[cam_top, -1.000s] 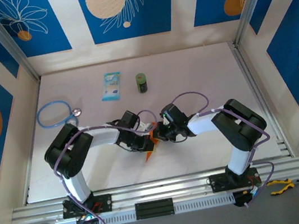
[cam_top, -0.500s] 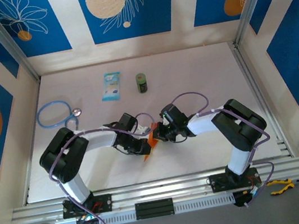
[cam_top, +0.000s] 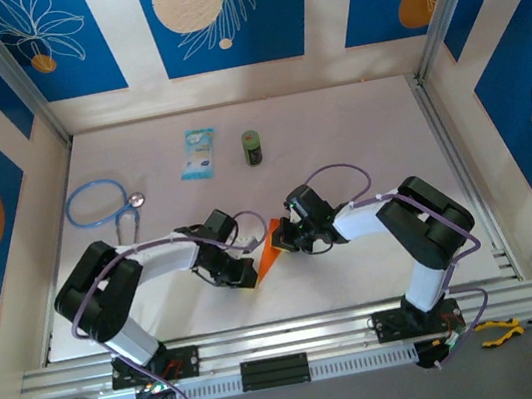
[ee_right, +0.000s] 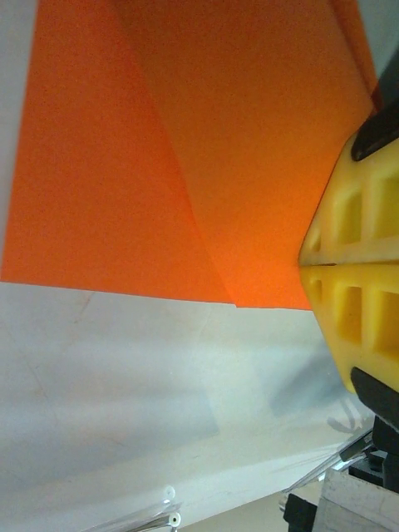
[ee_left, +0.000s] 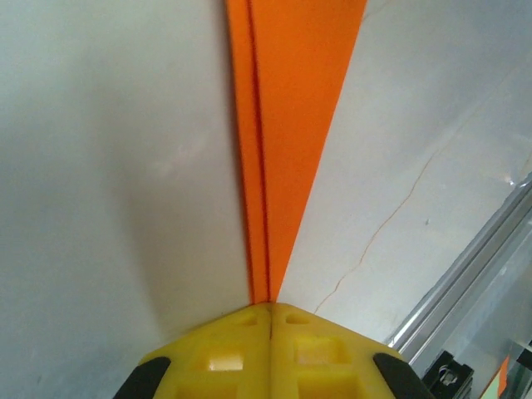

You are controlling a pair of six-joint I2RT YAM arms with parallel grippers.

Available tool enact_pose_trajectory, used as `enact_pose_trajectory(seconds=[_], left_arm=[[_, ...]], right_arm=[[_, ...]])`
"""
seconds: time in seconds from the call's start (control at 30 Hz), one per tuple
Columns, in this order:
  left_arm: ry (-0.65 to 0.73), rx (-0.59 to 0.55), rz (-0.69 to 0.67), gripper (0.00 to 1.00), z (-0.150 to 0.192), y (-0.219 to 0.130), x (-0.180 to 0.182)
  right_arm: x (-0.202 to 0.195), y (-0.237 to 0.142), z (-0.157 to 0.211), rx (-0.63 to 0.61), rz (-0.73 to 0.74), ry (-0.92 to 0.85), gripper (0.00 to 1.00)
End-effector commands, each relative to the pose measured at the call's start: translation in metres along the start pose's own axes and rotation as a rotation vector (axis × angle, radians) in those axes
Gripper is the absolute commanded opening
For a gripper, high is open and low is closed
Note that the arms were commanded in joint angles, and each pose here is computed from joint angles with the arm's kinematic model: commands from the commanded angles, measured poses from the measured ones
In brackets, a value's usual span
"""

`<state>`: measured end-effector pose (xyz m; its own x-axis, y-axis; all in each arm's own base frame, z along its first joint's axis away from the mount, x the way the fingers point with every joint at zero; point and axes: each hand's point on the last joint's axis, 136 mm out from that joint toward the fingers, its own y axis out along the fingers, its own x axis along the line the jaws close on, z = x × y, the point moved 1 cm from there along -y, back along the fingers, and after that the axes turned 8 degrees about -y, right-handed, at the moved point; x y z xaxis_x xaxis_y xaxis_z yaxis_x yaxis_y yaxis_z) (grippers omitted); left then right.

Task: Fold a paper plane with a square sheet of paper (pick it up from the middle)
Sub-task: Fold the wing for the fifth time at the center of the table.

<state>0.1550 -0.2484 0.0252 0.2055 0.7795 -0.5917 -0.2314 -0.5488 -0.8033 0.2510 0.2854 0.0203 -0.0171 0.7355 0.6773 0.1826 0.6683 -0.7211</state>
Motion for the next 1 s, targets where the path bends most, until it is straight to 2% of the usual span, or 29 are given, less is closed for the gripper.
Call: enact_pose_trajectory(seconds=[0.0,0.2,0.37,0.6,0.77,0.97], left_arm=[[0.002,-0.008,-0.026,0.0,0.011,-0.01,0.0],[0.077,-0.149,0.055,0.0,-0.017,-0.033,-0.031],[0.081,-0.151,0.1,0.0,-0.046,-0.026,-0.046],[0.045,-0.19,0.118,0.03,-0.078,-0.013,-0.048],[0.032,-0.214,0.073,0.06,-0.094,-0.004,-0.038],[-0.018,-0.161,0.008,0.03,-0.088,0.015,-0.014]], right_arm=[[-0.046,0.003,0.019,0.048,0.183,0.066,0.07],[-0.045,0.002,0.019,0.044,0.179,0.066,0.07],[-0.043,0.001,0.019,0.043,0.175,0.065,0.07],[-0.043,0.001,0.02,0.047,0.166,0.062,0.07],[-0.043,0.001,0.02,0.046,0.159,0.067,0.07],[-0.037,0.001,0.019,0.047,0.131,0.054,0.08]])
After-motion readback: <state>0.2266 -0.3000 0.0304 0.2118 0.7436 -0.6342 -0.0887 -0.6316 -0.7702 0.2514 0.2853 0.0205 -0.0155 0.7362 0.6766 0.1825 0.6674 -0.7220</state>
